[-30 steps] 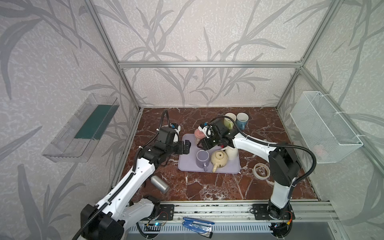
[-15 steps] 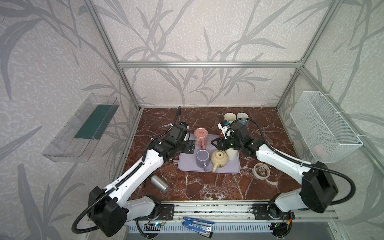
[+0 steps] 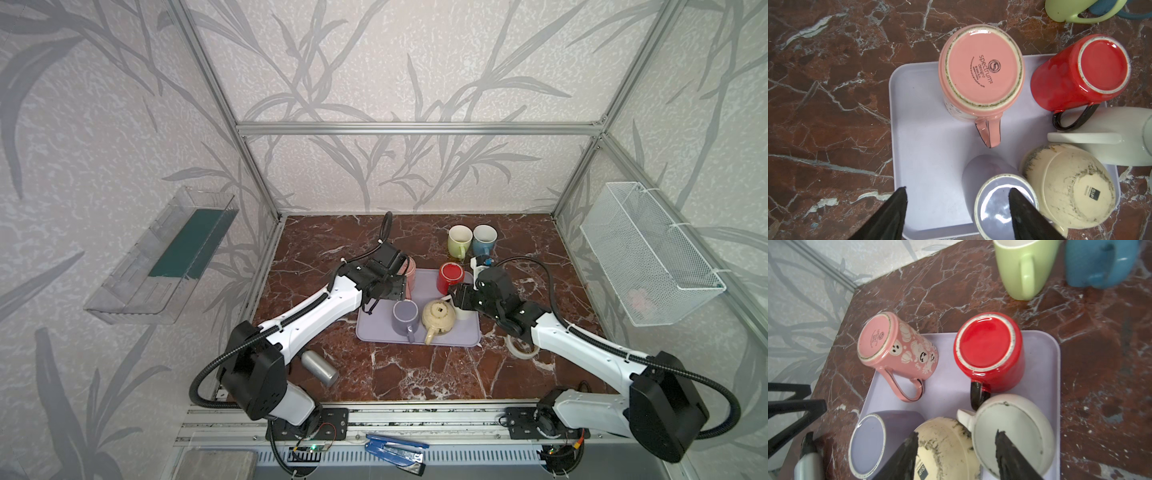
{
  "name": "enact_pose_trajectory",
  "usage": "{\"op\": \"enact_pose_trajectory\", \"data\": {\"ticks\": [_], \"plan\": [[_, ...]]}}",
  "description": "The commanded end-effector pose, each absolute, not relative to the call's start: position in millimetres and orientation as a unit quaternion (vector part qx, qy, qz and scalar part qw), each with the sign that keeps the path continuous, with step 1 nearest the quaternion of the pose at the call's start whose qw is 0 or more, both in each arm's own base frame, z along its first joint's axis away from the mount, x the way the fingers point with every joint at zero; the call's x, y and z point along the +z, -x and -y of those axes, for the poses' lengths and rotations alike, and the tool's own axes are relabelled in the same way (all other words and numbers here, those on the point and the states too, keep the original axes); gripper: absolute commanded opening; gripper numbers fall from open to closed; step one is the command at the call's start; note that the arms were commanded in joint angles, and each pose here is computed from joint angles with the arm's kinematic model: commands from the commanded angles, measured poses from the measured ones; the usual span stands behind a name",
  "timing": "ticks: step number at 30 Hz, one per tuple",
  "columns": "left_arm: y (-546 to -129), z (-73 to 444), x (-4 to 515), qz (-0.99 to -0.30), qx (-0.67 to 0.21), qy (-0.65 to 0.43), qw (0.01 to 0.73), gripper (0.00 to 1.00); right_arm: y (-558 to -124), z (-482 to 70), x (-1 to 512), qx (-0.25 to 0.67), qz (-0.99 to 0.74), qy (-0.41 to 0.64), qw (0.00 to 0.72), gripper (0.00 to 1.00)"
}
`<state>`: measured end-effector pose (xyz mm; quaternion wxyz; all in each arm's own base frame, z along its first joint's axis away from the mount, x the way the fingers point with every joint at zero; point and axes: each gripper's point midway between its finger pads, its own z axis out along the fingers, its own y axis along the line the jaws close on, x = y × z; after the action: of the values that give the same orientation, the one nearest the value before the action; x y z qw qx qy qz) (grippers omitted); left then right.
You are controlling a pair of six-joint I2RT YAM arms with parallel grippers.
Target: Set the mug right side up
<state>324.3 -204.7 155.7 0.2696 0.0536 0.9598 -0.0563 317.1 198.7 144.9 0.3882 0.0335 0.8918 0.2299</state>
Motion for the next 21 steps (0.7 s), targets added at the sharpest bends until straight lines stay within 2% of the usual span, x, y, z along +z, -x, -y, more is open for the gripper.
{"op": "enact_pose_trajectory", "data": {"ticks": [1, 21], "plan": [[-330.4, 210.7, 155.6, -0.962, -0.051, -0.035, 0.266, 0.74, -322.7, -177.3, 152.6, 0.211, -0.876, -0.092, 0.424, 0.61], [-358.4, 236.5, 109.2, -0.972, -0.01, -0.04, 0.231, 0.7, -311.5, -171.8, 169.9, 0.248, -0.842, -0.083, 0.472, 0.61]]}}
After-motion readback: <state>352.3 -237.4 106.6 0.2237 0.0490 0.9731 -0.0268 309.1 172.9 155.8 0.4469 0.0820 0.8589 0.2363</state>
